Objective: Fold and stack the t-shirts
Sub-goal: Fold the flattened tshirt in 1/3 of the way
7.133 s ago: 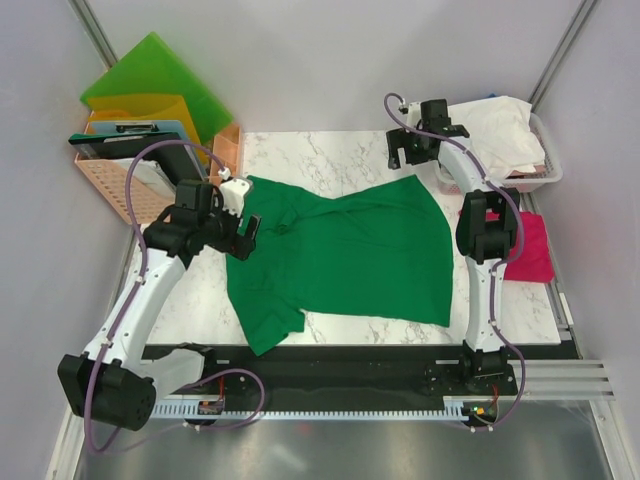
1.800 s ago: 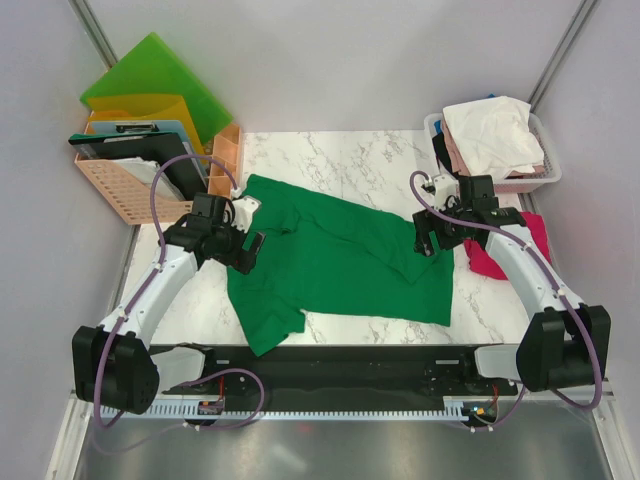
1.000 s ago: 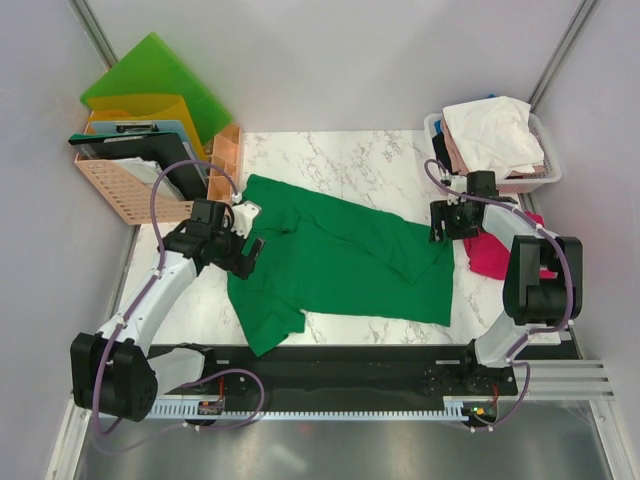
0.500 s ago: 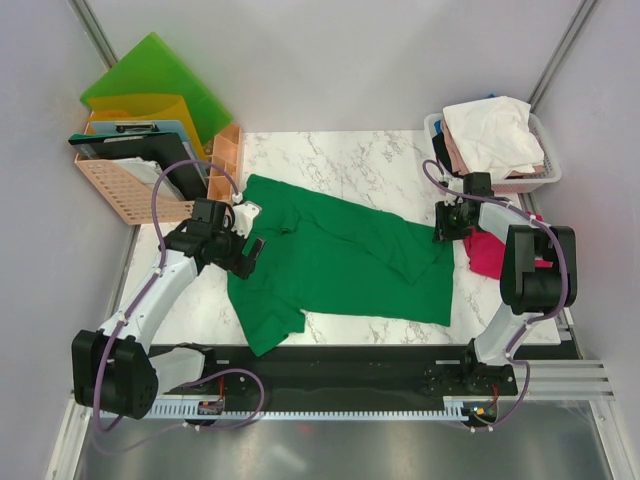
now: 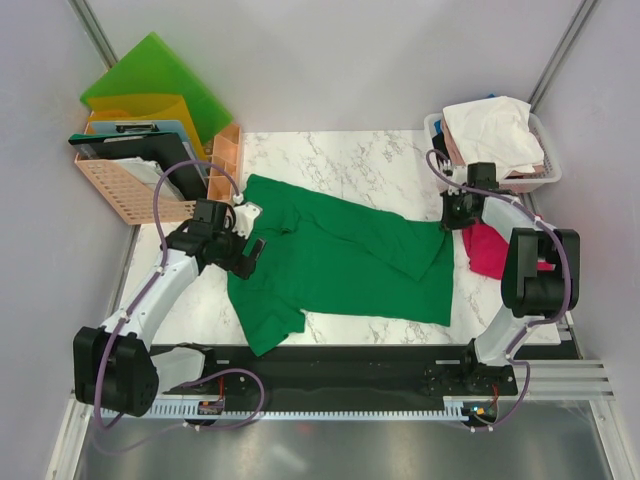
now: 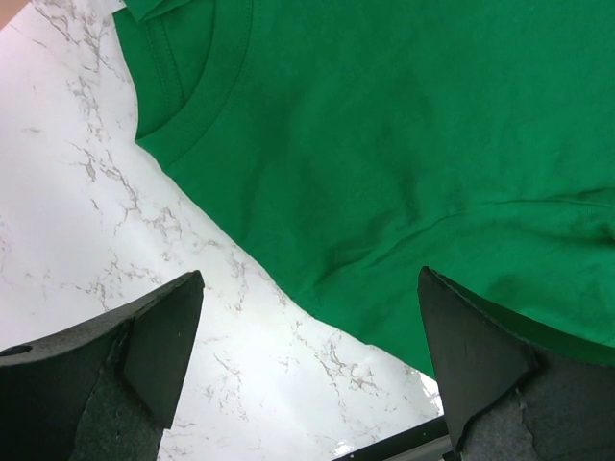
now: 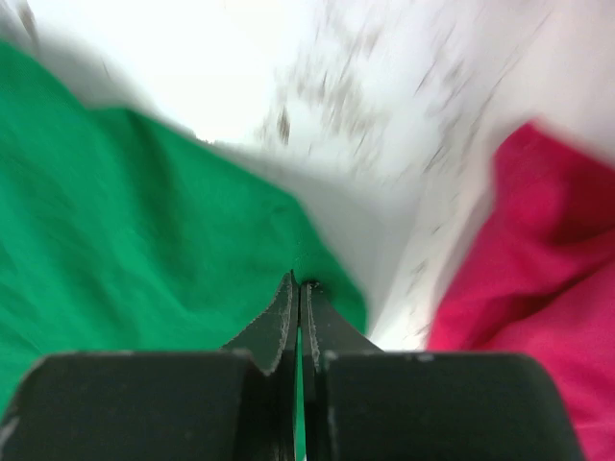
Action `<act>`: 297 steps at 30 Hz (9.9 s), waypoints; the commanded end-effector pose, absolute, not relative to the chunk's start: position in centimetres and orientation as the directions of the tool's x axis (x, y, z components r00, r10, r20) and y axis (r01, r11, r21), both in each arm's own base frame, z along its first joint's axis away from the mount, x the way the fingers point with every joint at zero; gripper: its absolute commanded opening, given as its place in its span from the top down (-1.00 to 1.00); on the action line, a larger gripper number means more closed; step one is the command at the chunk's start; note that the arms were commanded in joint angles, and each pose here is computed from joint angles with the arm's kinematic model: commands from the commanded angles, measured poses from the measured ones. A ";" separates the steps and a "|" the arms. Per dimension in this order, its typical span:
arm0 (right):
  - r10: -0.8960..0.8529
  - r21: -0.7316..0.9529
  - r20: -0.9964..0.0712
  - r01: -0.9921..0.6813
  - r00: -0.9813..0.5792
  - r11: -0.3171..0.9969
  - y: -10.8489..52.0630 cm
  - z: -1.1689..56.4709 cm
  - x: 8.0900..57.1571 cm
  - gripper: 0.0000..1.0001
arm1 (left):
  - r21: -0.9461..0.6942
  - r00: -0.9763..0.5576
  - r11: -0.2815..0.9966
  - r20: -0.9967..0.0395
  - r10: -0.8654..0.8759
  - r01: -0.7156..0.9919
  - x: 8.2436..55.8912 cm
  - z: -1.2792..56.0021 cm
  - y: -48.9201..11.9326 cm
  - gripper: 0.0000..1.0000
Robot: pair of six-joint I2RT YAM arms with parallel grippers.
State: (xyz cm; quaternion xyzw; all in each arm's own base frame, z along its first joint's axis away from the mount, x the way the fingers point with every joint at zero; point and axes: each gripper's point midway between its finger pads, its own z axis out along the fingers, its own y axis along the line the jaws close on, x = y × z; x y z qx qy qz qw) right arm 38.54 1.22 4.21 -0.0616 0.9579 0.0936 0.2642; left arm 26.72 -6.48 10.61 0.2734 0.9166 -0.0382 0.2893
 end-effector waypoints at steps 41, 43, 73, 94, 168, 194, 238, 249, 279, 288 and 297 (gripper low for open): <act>-0.079 0.315 -0.473 -0.252 -0.878 0.915 4.0 5.8 35.2 0.19 | 0.070 -0.667 0.825 -0.551 0.501 0.561 26.7 9.0 -7.0 -0.98; -0.074 0.332 -0.459 -0.248 -0.885 0.910 4.2 5.3 35.2 0.18 | 0.076 -0.667 0.826 -0.551 0.501 0.558 26.8 9.0 -7.0 -0.98; -0.056 0.352 -0.460 -0.240 -0.886 0.905 4.5 4.3 36.9 1.00 | 0.084 -0.671 0.825 -0.540 0.509 0.558 26.8 8.7 -6.7 -0.98; -0.049 0.156 -0.660 -0.200 -0.750 0.967 0.8 13.5 49.0 1.00 | 0.108 -0.666 0.820 -0.529 0.526 0.562 25.8 8.2 -6.1 -0.98; 0.173 0.196 -0.761 0.032 -0.626 0.980 -11.1 22.0 53.0 -0.76 | 0.478 -0.315 0.860 -0.800 0.510 0.178 27.6 19.1 -0.4 -1.00; 0.146 0.183 -0.528 0.056 -0.836 0.981 -8.1 2.5 56.8 -0.96 | 0.467 -0.361 0.850 -0.769 0.527 0.245 25.2 15.6 -0.5 -1.00; 0.025 0.029 -0.907 -0.004 -0.421 1.000 -3.7 31.1 53.8 -0.96 | 0.394 -0.418 0.835 -0.732 0.538 0.385 24.7 12.6 -2.4 -1.00; -0.067 -0.017 -0.783 -0.087 -0.618 0.996 -2.3 25.0 37.7 -0.96 | 0.381 -0.432 0.840 -0.730 0.530 0.386 24.7 12.5 -2.4 -1.00; 0.004 0.319 -0.548 -0.205 -0.836 0.925 1.8 8.6 39.8 -0.41 | 0.059 -0.627 0.837 -0.634 0.452 0.543 33.3 9.5 -9.1 -1.00; 0.034 0.328 -0.564 -0.186 -0.825 0.926 1.5 7.8 43.6 -0.22 | 0.022 -0.615 0.822 -0.651 0.444 0.570 35.8 8.1 -10.6 -0.98; 0.032 0.307 -0.550 -0.167 -0.834 0.937 2.0 6.1 45.6 -0.19 | 0.006 -0.625 0.809 -0.632 0.458 0.587 38.1 5.3 -11.3 -0.96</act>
